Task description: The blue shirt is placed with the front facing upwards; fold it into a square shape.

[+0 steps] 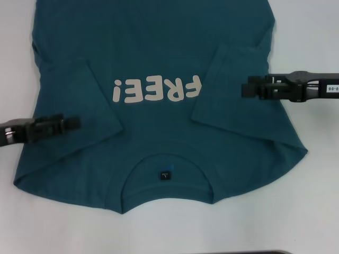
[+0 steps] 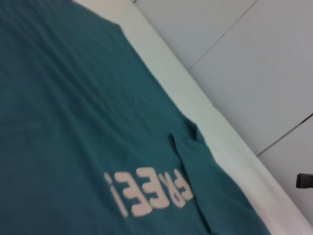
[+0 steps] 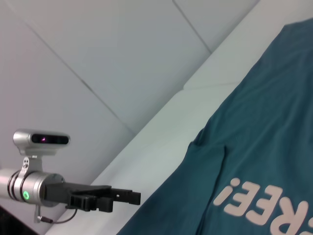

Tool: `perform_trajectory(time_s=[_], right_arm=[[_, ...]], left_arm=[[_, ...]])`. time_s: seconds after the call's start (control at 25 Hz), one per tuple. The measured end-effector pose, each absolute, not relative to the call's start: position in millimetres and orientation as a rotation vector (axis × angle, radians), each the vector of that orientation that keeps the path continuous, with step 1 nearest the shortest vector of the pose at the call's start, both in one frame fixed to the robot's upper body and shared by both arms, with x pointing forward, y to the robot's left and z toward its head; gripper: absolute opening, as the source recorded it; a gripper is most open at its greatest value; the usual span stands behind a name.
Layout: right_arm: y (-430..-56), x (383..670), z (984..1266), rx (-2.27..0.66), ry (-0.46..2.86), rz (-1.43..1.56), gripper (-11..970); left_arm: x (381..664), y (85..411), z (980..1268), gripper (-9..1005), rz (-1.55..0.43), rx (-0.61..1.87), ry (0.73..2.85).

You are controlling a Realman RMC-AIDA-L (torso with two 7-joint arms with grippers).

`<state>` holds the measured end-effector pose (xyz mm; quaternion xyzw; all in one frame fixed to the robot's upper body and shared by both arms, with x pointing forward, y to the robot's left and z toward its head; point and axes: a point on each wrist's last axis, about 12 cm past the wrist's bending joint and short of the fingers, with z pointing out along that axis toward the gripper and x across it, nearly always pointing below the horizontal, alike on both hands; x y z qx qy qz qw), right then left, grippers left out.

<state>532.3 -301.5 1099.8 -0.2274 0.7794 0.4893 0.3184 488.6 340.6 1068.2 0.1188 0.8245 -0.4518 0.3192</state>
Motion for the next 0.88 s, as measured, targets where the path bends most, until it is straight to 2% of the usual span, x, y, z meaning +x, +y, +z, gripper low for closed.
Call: perform_trajectory(time_s=[0.44,0.88], right_arm=[[-293.8,531.3,1098.1,-0.765,2.042,1.259,700],[-296.9,530.0,1101.9,-0.845,2.034,1.249,699]], left_arm=[[475.0,356.8,1070.1,873,-1.188,0.328,2.195],[474.0,368.1,1067.2,873,-1.122,0.285,2.234]])
